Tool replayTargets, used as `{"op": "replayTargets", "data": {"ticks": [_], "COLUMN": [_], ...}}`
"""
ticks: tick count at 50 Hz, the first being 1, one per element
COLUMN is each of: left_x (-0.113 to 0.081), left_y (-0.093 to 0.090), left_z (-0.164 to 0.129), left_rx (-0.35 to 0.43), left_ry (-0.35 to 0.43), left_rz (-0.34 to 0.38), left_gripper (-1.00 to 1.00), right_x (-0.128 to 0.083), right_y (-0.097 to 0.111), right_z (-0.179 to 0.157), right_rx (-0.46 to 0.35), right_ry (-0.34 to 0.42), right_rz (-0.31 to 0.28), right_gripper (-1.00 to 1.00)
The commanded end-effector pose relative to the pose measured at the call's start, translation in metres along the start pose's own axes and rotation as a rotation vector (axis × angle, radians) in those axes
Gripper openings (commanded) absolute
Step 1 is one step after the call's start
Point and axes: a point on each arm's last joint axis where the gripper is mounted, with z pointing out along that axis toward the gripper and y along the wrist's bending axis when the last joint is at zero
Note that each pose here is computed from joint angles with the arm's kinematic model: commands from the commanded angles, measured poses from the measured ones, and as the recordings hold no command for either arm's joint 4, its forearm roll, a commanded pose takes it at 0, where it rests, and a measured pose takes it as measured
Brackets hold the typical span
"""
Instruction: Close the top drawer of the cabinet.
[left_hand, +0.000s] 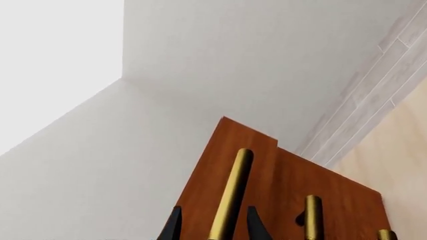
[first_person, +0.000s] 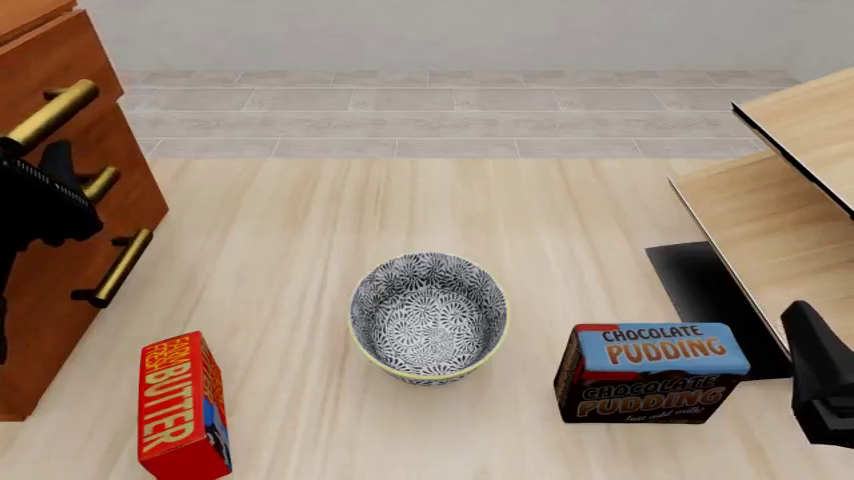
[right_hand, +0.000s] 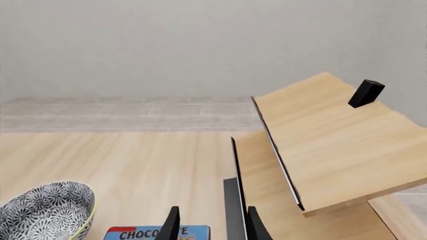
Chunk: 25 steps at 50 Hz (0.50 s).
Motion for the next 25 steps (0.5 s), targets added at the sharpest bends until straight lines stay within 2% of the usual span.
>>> {"op": "replayTargets", "data": {"ticks": [1,25], "left_x": [0.0096,0.0159], "left_y": [0.005,0.0081], "left_z": [0.001,0.0045], "left_rx": [-0.03,-0.045], "left_ry": [0.043,0.066], "left_rz": [0.012,0.019], "left_gripper": [1.0,1.0], "right_x": [-0.0038,0.0], "right_y": [0.0003,0.0005], "right_z": [-0.0003,0.0], "right_rx": [-0.005,-0.009], "right_ry": [-0.013,-0.004], "right_rz": [0.001,-0.001], "right_gripper": [1.0,1.0]}}
